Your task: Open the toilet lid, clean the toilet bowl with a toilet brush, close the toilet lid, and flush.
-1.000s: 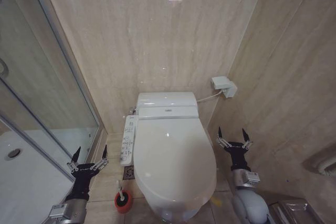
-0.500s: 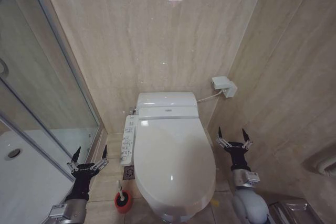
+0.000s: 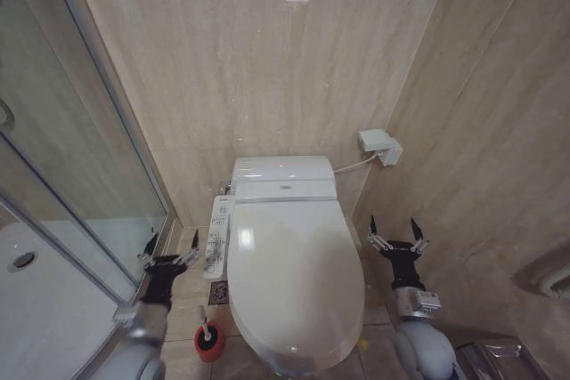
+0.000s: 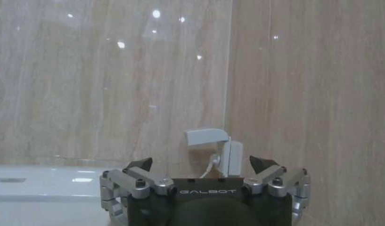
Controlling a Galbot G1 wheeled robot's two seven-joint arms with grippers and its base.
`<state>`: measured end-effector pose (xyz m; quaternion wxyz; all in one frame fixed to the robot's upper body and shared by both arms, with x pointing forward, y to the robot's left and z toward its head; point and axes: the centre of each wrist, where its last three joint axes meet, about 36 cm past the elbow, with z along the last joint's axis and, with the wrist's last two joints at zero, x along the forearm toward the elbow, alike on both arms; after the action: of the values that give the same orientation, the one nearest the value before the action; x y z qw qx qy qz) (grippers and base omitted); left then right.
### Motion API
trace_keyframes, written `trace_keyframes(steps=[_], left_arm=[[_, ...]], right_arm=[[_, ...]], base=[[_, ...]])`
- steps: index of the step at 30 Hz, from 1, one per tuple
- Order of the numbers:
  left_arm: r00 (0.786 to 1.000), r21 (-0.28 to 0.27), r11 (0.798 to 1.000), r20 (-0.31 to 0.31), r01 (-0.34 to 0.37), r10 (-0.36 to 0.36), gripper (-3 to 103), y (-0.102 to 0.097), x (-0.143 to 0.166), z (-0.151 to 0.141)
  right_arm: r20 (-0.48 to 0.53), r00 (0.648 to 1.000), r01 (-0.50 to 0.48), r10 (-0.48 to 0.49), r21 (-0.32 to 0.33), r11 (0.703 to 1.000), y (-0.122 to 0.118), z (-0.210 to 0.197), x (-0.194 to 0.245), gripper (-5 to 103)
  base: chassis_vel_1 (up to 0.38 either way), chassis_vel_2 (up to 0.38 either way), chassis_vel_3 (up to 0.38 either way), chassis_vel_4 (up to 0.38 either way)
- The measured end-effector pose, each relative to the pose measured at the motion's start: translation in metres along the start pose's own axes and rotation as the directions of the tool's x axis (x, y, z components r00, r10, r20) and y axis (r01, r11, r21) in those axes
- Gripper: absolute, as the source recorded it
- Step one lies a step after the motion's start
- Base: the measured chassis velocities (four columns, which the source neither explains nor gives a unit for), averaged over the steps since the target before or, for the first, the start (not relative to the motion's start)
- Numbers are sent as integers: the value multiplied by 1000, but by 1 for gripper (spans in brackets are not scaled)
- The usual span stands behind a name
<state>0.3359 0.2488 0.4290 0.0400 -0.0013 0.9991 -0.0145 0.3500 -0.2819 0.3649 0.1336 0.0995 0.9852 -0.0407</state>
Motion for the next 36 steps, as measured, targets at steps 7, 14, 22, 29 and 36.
trace_keyframes(steps=[7,14,22,29,36], left_arm=[[997,-50,999,75,3,1,100,8,-2,4],[981,-111,992,191,63,-41,100,41,-5,-11],[976,-116,986,195,119,-94,100,61,6,54],[975,-115,988,208,100,-74,100,54,7,66],[975,-118,990,216,76,-49,100,46,8,68]], right_arm=[[0,1000,0,0,0,1000,0,0,0,100],[0,1000,0,0,0,1000,0,0,0,100],[0,1000,0,0,0,1000,0,0,0,100],[0,1000,0,0,0,1000,0,0,0,100],[0,1000,0,0,0,1000,0,0,0,100]], base=[[0,0,0,0],[0,0,0,0],[0,0,0,0],[0,0,0,0],[-7,8,5,-5]])
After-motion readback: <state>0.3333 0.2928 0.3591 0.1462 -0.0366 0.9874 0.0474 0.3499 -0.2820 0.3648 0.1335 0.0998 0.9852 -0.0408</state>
